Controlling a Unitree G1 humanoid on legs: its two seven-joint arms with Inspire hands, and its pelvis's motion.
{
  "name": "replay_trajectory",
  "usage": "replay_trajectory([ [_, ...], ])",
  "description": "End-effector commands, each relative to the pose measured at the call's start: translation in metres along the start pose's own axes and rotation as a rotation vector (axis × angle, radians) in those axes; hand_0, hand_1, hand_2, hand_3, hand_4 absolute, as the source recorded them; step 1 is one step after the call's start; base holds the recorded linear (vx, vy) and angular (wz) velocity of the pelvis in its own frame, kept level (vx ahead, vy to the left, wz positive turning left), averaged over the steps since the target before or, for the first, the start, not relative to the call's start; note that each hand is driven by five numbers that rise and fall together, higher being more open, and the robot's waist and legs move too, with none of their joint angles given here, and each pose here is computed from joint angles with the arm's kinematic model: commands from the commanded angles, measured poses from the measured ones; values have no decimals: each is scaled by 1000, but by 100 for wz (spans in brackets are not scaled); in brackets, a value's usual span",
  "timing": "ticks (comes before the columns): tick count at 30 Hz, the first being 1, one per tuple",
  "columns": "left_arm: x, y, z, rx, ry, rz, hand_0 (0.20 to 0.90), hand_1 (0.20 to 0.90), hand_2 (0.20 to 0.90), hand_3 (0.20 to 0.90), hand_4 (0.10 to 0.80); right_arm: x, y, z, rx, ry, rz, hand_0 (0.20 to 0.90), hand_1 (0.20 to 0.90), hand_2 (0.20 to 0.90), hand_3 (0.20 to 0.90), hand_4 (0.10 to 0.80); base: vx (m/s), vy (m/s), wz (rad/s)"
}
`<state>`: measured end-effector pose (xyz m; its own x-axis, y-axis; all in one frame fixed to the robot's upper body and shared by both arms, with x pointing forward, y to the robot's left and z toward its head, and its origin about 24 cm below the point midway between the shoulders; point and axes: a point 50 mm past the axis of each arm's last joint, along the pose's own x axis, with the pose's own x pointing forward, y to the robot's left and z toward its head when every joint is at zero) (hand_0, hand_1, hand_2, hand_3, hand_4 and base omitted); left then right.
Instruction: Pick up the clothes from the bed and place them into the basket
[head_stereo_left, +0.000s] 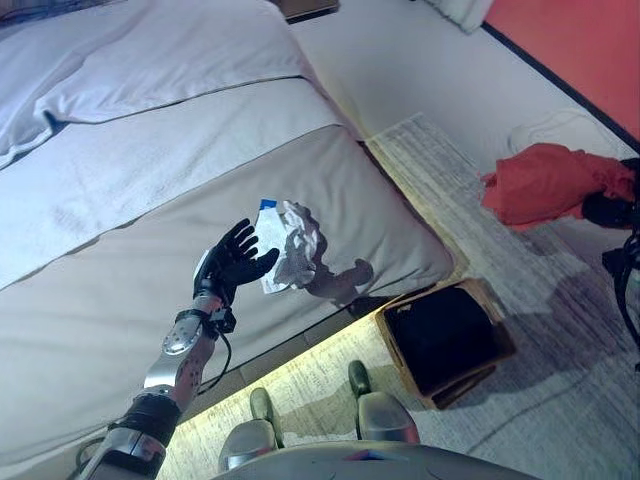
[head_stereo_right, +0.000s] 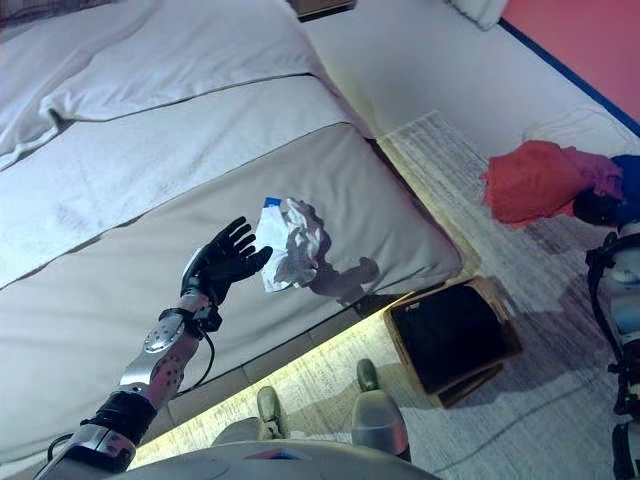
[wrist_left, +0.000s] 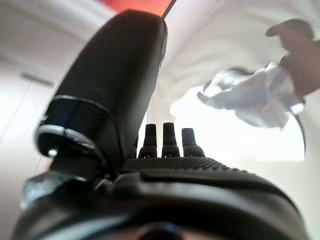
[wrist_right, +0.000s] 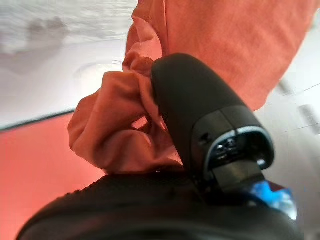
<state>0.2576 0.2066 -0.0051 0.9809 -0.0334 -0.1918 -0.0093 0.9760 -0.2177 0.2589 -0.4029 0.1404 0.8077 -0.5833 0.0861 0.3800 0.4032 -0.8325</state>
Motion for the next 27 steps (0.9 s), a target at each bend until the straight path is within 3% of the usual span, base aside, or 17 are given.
replay_trajectory([
  [1, 13, -22, 18, 28, -114, -104, 900, 900, 900, 900, 800, 6, -24, 0, -60, -7, -61, 300, 300, 300, 200, 100, 13, 3, -32],
  [11, 12, -31, 10, 151, -73, -188, 900, 900, 900, 900, 800, -8, 34, -31, -32, 109, 122, 300, 300, 300, 200, 100, 10, -56, -23],
  [15, 11, -36, 15, 286, -99, -253, 900, 900, 900, 900, 800, -16, 54, -41, -30, 142, 159, 300, 300, 300, 200, 100, -24, -78, -10],
  [21, 16, -40, 29, 464, -145, -312, 900, 900, 900, 900, 800, -12, 61, -36, -31, 136, 178, 300, 300, 300, 200, 100, -54, -36, -1],
  [26, 21, -42, 38, 488, -178, -312, 900, 900, 900, 900, 800, -10, 66, -33, -50, 132, 177, 300, 300, 300, 200, 100, -43, -18, 0],
  [27, 21, -42, 39, 492, -184, -316, 900, 900, 900, 900, 800, -9, 67, -32, -59, 135, 161, 804, 804, 804, 787, 687, -42, -22, 0],
])
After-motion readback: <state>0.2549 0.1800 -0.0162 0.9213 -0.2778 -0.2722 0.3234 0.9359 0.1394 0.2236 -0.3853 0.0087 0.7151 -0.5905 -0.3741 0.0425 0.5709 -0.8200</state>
